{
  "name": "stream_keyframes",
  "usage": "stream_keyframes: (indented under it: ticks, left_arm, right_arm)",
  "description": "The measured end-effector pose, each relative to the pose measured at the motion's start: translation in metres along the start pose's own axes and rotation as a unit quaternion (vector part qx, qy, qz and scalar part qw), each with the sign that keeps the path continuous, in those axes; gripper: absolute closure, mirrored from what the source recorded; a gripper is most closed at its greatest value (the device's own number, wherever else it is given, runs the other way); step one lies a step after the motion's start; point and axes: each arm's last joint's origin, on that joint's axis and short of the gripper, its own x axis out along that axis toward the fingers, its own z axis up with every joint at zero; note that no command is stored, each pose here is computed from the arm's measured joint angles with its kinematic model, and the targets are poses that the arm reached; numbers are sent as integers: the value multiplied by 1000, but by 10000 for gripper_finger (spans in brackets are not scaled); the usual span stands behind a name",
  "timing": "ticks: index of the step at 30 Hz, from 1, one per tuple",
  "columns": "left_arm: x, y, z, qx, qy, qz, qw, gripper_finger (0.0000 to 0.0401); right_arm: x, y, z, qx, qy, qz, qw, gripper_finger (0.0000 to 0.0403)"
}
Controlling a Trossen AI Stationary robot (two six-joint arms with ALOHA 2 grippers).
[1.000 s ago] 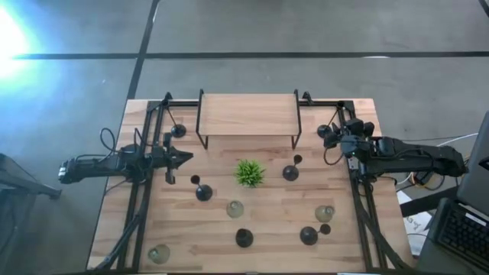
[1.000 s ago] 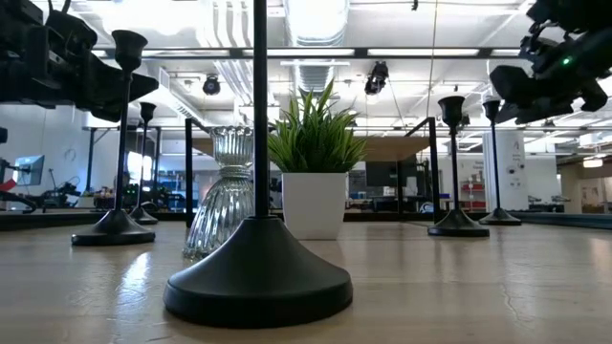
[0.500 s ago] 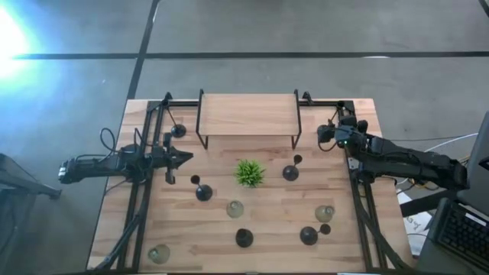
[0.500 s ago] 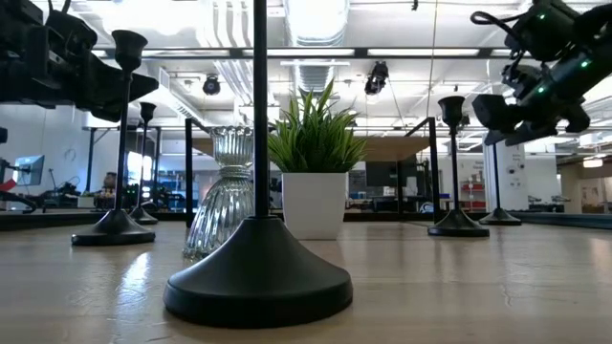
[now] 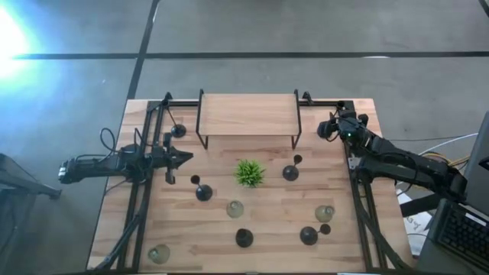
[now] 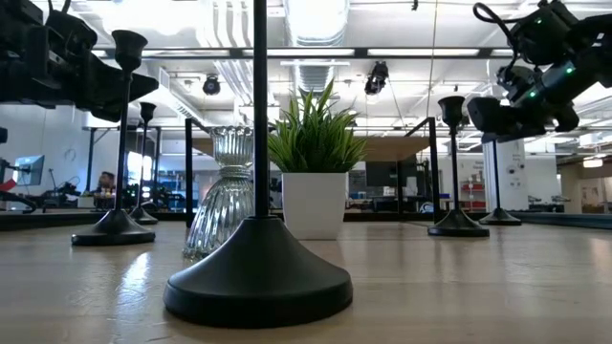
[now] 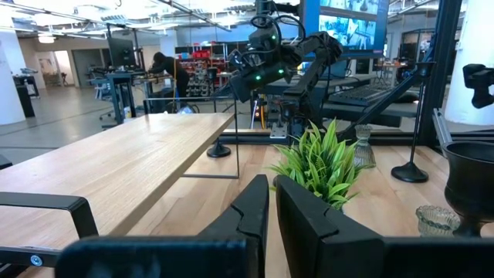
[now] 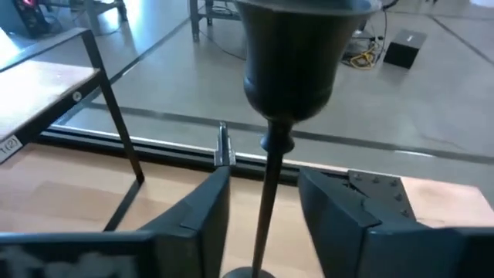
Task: Pick & Place candle stick holders
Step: Put the large black candle holder on the shelf
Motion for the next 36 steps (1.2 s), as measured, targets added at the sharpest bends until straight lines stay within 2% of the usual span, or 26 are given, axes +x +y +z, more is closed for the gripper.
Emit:
stream_keyframes:
  ticks: [5,7,11,16,20,28,32,36]
  left_arm:
    - [0,0,0,0,0,0,1000,369]
    - [0,0,0,0,0,0,1000,369]
    - [0,0,0,0,0,0,1000,369]
    - [0,0,0,0,0,0,1000,369]
    - [0,0,0,0,0,0,1000,369]
    - [0,0,0,0,0,0,1000,369]
    - [0,0,0,0,0,0,1000,369]
    - [0,0,0,0,0,0,1000,369]
  right_arm:
    - [1,0,1,-25,-5,-1,1000,363]
    - [1,0,1,-36,-9,1,999,383]
    - [0,1,5,-49,-18,2,999,389]
    - [-6,3,25,-51,-37,20,998,391]
    - [-15,5,53,-46,-59,58,995,392]
    - [-45,-1,117,-76,-106,81,988,393]
    - [-57,3,145,-75,-131,155,976,394]
    - [-54,20,165,-73,-122,244,959,394]
